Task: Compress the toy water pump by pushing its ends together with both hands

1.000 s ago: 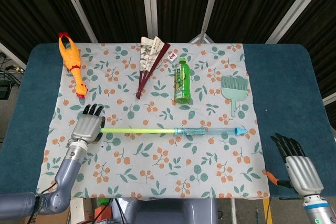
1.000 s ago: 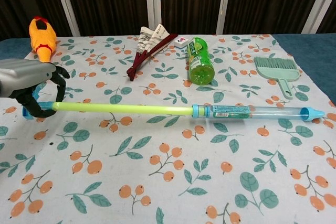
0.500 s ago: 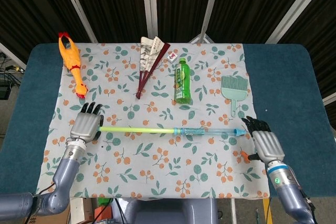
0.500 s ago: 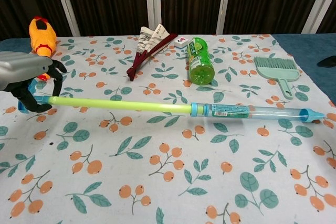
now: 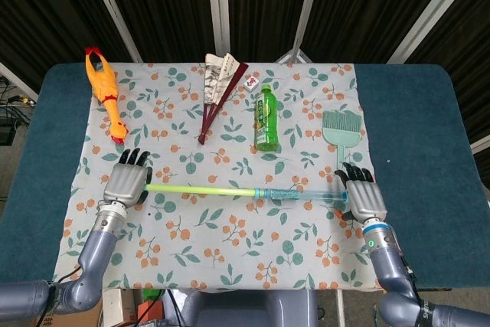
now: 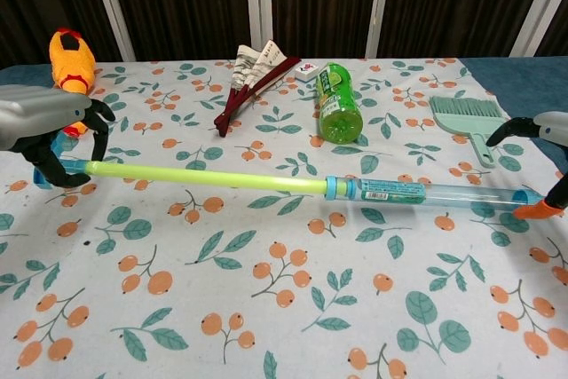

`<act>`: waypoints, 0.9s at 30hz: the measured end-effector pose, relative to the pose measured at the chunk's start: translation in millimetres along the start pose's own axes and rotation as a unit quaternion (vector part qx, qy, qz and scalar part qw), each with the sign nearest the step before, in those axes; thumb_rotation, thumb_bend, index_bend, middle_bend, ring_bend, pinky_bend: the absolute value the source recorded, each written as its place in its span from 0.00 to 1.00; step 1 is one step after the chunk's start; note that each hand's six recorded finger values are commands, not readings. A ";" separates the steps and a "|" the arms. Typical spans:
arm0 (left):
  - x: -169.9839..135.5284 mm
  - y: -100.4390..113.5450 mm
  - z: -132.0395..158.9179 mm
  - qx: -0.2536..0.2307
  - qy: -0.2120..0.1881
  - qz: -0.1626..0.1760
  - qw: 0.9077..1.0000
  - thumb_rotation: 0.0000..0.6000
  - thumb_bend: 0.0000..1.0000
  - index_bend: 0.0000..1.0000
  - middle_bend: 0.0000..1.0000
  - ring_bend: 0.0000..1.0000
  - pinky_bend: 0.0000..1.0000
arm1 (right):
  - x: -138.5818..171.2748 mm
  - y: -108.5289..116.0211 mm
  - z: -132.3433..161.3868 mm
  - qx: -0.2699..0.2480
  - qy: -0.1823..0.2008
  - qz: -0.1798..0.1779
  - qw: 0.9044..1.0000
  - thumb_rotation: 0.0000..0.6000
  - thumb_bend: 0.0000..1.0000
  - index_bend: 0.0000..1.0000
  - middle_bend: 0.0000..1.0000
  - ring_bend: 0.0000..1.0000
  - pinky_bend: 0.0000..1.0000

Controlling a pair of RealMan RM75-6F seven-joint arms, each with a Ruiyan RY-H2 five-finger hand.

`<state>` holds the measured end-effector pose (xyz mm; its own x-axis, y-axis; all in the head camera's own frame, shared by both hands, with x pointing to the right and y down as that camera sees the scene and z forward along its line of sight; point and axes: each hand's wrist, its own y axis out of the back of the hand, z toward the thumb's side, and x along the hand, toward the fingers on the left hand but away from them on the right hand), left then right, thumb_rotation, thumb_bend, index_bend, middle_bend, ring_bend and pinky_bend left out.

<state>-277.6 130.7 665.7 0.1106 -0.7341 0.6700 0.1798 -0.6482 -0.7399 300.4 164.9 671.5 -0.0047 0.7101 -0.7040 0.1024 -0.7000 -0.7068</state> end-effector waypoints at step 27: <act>-2.8 3.6 5.5 -0.004 -0.001 -0.001 1.000 1.00 0.48 0.59 0.08 0.00 0.02 | -10.6 -15.3 -19.4 0.019 -0.034 0.009 0.999 1.00 0.26 0.37 0.00 0.00 0.00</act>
<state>-271.9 131.6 661.6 0.1122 -0.7330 0.6709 0.1714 -0.6507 -0.7397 318.1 169.5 691.2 -0.0716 0.6916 -0.7187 0.0652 -0.7158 -0.6953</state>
